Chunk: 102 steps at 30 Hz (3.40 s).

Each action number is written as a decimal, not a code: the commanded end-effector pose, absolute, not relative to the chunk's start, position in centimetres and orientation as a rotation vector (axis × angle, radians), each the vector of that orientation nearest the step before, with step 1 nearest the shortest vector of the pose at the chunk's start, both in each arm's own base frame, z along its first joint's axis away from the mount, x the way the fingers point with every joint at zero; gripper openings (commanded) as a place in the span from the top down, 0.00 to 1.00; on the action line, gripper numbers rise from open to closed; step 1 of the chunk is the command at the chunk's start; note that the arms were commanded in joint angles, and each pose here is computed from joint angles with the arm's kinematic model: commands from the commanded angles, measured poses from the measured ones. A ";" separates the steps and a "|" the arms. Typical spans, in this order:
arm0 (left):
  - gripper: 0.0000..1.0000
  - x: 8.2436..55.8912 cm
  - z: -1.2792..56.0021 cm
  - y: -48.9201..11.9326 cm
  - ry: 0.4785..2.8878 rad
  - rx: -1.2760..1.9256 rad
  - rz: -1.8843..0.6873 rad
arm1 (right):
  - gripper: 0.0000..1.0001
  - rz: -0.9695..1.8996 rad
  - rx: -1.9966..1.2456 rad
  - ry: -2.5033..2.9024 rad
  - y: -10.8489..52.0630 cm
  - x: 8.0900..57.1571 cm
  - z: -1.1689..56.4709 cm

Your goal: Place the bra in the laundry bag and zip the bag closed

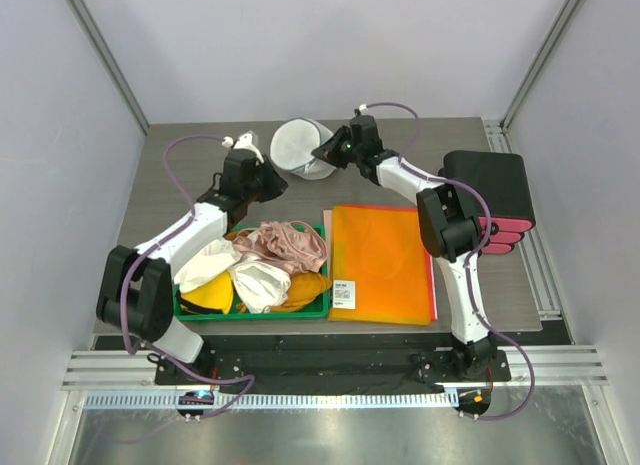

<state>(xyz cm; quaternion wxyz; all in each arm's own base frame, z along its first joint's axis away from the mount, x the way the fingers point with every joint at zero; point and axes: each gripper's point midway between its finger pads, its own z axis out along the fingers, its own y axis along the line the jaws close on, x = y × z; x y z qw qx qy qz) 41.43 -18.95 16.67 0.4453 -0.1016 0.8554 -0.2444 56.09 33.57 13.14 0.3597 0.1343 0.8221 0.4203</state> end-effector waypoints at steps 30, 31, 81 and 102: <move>0.64 48.2 17.9 -23.6 2.119 0.093 -0.357 | 0.99 1.480 0.618 1.967 34.8 51.6 21.7; 0.64 48.3 17.9 -23.8 2.118 0.101 -0.368 | 0.99 1.484 0.616 1.967 34.9 51.5 21.6; 0.65 45.7 20.3 -21.0 2.005 0.042 -0.477 | 0.99 1.545 0.387 2.005 33.3 52.8 21.1; 0.45 46.7 20.1 -24.1 1.996 0.118 -0.483 | 0.99 1.724 0.488 1.935 33.5 51.0 23.0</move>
